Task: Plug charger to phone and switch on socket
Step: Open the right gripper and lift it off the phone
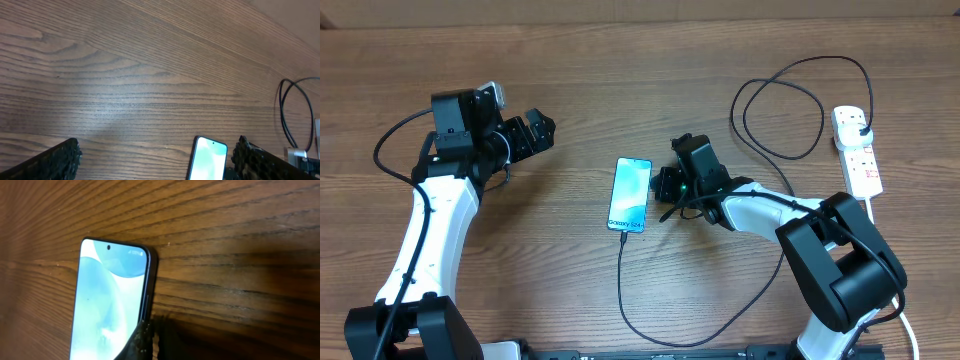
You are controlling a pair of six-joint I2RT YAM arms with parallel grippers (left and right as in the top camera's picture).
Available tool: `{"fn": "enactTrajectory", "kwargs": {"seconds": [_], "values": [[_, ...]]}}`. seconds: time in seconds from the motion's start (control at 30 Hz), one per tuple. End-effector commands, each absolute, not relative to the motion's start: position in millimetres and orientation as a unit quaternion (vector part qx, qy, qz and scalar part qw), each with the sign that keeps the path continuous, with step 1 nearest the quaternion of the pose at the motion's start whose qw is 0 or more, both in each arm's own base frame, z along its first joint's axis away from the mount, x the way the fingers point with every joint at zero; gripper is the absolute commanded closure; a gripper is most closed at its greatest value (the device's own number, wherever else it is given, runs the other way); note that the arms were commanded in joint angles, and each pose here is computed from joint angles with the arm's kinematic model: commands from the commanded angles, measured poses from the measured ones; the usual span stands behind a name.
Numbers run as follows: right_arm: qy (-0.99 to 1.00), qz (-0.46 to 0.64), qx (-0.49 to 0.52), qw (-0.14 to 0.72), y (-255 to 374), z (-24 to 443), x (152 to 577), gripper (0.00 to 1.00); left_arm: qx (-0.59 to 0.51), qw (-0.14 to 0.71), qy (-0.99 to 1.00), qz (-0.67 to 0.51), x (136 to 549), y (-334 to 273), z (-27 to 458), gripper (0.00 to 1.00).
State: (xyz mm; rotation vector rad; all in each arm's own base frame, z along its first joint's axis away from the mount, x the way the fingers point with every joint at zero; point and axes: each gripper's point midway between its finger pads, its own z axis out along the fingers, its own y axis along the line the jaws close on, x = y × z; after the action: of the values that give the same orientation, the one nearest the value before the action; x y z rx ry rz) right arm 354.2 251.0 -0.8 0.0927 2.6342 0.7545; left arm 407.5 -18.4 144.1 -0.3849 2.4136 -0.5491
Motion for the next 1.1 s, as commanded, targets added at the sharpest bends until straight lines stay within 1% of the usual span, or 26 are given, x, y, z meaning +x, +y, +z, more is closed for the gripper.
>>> {"fn": "enactTrajectory", "kwargs": {"seconds": [0.0,0.03,0.33,0.43,0.5,0.6,0.73,0.87,0.93,0.97,1.07], "values": [[0.952,0.235,0.036,0.19,240,-18,349,0.95,-0.145,0.323,0.913,-0.206,408,-17,151,0.0],[0.953,0.234,0.037,0.189,239,-18,349,0.96,-0.145,0.323,0.913,-0.206,408,-17,151,0.0],[0.956,0.225,0.045,0.184,231,-11,347,0.95,-0.145,0.323,0.913,-0.206,408,-17,151,0.0],[0.957,0.22,0.049,0.182,226,-9,345,0.91,-0.145,0.323,0.913,-0.206,408,-17,151,0.0],[0.958,0.219,0.049,0.18,226,-9,345,0.86,-0.145,0.323,0.913,-0.206,408,-17,151,0.01],[0.958,0.219,0.049,0.18,226,-9,345,0.81,-0.145,0.323,0.913,-0.206,408,-17,151,0.0],[0.957,0.22,0.049,0.182,226,-6,345,0.63,-0.145,0.323,0.913,-0.206,408,-17,151,0.01],[0.957,0.219,0.049,0.181,225,-3,344,0.53,-0.145,0.323,0.913,-0.206,408,-17,151,0.0],[0.957,0.218,0.05,0.183,224,-1,344,0.44,-0.145,0.323,0.913,-0.206,408,-17,151,0.0],[0.957,0.218,0.05,0.183,224,0,343,0.41,-0.145,0.323,0.913,-0.206,408,-17,151,0.01],[0.958,0.217,0.05,0.18,224,-1,342,0.38,-0.145,0.323,0.913,-0.206,408,-17,151,0.0]]}}
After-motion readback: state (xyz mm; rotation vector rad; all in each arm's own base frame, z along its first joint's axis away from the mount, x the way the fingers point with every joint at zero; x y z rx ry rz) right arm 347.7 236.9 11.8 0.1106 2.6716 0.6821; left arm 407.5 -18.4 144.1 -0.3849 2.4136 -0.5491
